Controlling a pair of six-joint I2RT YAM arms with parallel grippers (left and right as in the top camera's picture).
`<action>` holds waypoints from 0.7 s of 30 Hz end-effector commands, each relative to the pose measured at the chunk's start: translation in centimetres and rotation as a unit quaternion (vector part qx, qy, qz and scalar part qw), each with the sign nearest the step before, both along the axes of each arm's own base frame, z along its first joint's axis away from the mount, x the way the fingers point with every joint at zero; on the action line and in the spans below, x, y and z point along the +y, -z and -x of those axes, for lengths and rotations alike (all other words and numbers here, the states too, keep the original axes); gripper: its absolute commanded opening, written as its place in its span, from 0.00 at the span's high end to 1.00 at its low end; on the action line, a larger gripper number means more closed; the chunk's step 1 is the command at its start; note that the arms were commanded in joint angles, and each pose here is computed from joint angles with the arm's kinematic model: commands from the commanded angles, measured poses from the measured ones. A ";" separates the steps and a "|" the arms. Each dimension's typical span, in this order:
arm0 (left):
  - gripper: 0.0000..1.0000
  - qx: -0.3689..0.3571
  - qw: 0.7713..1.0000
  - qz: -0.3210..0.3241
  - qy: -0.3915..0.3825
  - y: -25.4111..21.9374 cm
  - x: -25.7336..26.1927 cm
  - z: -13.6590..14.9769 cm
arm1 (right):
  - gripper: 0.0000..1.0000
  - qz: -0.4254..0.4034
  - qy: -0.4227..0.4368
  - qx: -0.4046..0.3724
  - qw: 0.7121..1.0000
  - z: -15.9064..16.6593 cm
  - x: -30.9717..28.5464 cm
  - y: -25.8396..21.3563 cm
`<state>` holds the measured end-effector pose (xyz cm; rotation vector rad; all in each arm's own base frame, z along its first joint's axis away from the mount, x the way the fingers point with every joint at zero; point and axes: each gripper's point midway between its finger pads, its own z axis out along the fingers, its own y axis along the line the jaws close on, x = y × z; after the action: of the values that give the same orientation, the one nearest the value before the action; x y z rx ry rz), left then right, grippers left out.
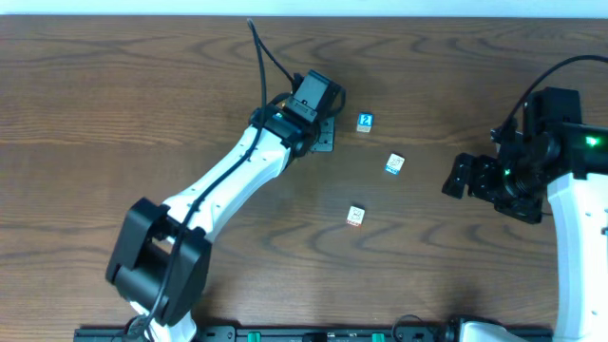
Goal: Spell out Ai2
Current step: 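Carry the I block and lower it right of the A block, then open left gripper to release the I block beside A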
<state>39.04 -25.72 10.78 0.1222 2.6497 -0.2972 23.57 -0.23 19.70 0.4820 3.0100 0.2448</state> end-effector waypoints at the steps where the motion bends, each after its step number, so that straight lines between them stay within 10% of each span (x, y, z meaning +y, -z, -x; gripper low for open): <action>1: 0.81 0.011 1.000 -0.021 -0.009 2.0 0.3 -0.7 | 0.01 0.003 -0.012 -0.002 1.000 0.0 0.2 -0.1; 21: 0.84 0.053 0.997 -0.061 0.012 7.3 0.5 -0.3 | 0.01 0.002 -0.006 -0.002 1.000 0.0 0.2 -0.1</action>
<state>38.64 -25.34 3.39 0.1713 2.7908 -0.1831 23.58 -0.24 19.71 0.4825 3.0096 0.2448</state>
